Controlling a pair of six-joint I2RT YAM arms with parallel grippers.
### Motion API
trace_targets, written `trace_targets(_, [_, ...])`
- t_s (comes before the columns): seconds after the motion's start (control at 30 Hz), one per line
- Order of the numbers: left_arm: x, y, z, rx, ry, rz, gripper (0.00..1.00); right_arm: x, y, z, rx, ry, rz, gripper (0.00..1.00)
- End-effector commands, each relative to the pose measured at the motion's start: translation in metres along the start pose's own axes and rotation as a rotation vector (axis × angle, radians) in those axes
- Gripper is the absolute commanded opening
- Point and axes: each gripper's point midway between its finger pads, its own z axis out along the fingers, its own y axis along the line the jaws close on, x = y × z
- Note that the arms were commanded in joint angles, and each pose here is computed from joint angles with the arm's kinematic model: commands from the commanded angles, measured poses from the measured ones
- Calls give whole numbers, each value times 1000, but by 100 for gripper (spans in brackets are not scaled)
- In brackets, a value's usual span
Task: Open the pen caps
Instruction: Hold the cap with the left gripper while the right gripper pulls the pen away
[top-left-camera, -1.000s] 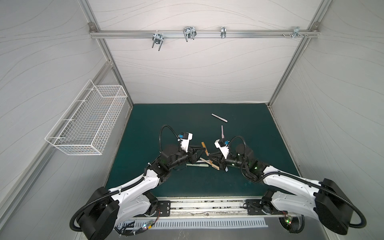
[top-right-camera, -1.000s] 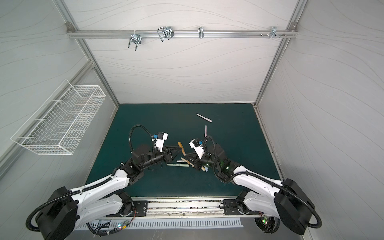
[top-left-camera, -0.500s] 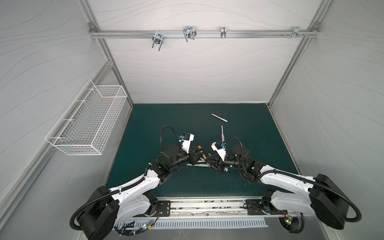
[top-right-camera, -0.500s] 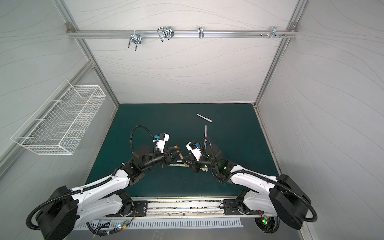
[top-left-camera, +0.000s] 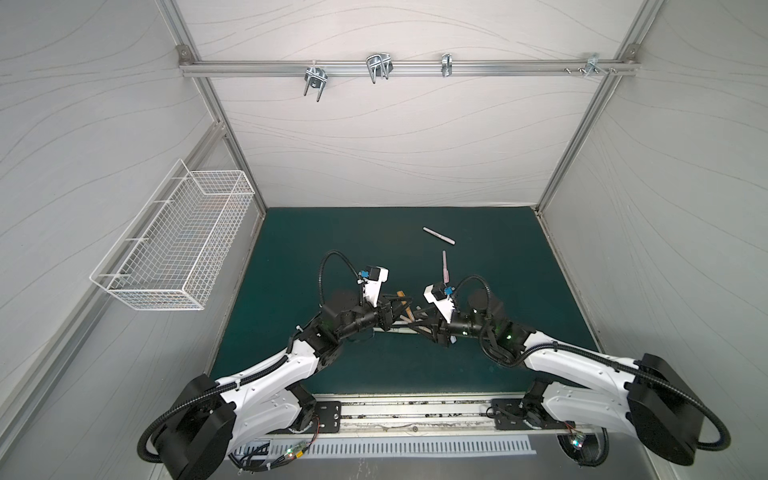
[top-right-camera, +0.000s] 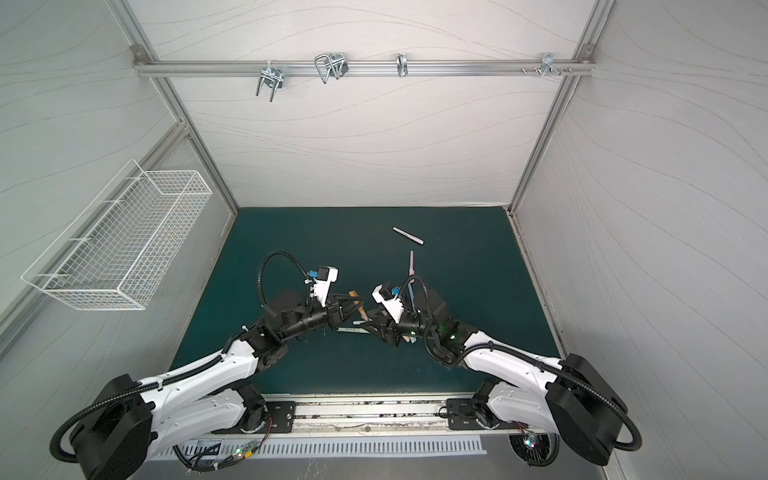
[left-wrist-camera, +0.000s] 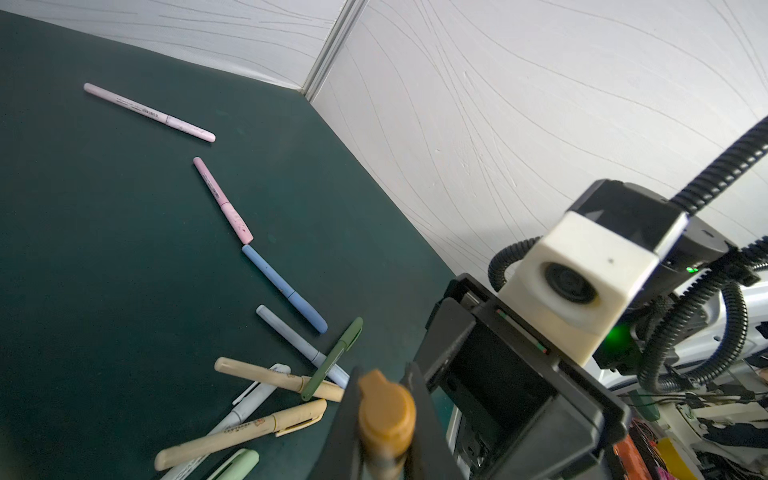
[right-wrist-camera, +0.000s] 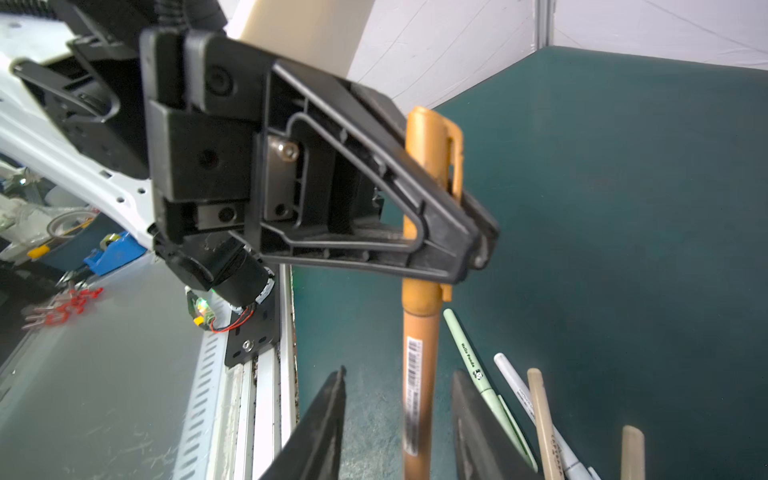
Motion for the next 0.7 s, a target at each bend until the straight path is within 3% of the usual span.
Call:
trace_targets(0.0, [-15, -24, -3, 94, -49, 69, 0, -6, 9, 0, -71, -2, 13, 44])
trace_targets(0.43, [-15, -37, -2, 172, -38, 54, 0, -8, 5, -2, -130, -37, 75, 13])
trace_targets(0.6, [-20, -31, -4, 120, -55, 32, 0, -5, 1, 0, -101, -30, 65, 0])
trace_targets(0.67, [-22, -23, -2, 76, -56, -3, 0, -2, -3, 1, -54, -24, 40, 0])
